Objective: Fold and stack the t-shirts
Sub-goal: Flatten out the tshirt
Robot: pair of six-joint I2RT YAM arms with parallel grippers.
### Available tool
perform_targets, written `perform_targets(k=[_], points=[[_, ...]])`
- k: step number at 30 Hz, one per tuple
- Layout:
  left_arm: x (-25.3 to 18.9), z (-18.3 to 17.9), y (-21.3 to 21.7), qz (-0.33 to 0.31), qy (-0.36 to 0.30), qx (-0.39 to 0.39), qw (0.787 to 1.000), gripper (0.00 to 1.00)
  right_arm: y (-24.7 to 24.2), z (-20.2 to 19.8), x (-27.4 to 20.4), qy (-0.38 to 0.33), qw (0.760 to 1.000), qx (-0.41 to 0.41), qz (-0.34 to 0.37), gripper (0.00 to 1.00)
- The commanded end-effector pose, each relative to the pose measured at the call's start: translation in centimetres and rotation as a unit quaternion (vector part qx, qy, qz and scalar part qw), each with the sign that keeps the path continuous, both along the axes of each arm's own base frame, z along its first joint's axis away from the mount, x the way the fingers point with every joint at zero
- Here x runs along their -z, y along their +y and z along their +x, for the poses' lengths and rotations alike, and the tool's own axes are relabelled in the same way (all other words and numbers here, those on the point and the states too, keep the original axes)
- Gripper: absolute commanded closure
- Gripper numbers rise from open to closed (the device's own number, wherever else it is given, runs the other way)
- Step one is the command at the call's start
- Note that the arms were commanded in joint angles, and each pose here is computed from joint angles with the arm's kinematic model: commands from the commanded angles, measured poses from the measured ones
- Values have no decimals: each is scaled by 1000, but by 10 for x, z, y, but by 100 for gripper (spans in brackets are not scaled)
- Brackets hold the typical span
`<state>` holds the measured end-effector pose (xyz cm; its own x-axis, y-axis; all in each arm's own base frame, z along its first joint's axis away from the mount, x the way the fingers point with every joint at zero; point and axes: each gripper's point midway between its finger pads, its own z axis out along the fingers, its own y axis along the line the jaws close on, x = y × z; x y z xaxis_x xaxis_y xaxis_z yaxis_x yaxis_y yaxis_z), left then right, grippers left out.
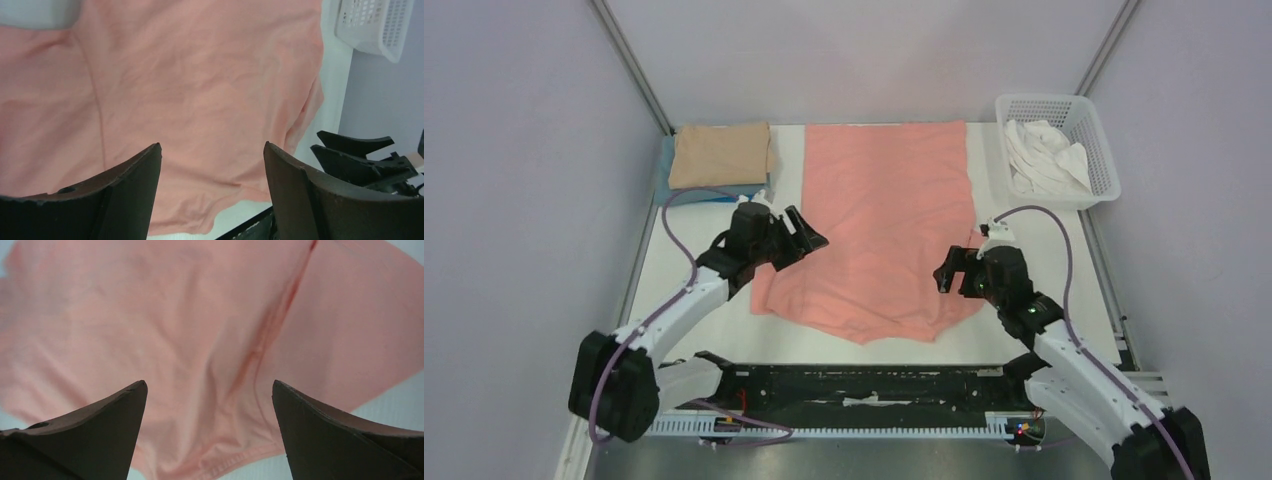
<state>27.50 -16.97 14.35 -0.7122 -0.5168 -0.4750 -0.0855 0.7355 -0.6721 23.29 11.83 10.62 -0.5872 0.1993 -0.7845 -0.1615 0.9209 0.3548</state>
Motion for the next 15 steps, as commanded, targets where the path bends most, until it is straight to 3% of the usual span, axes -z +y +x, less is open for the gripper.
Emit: perform_targets(k=[1,6,9,15], points=[[4,36,-49,-21,-22,80,996,19,-27,52,0,-26,992,122,-35,2],[54,44,-59,-27,20,84,996,18,-58,55,51,28,982,184,-23,2],[84,37,-47,9,53,72,996,18,-68,37,83,71,979,188,19,2],[117,10,-33,23,92,58,994,17,-99,-3,117,115,964,238,4,2]])
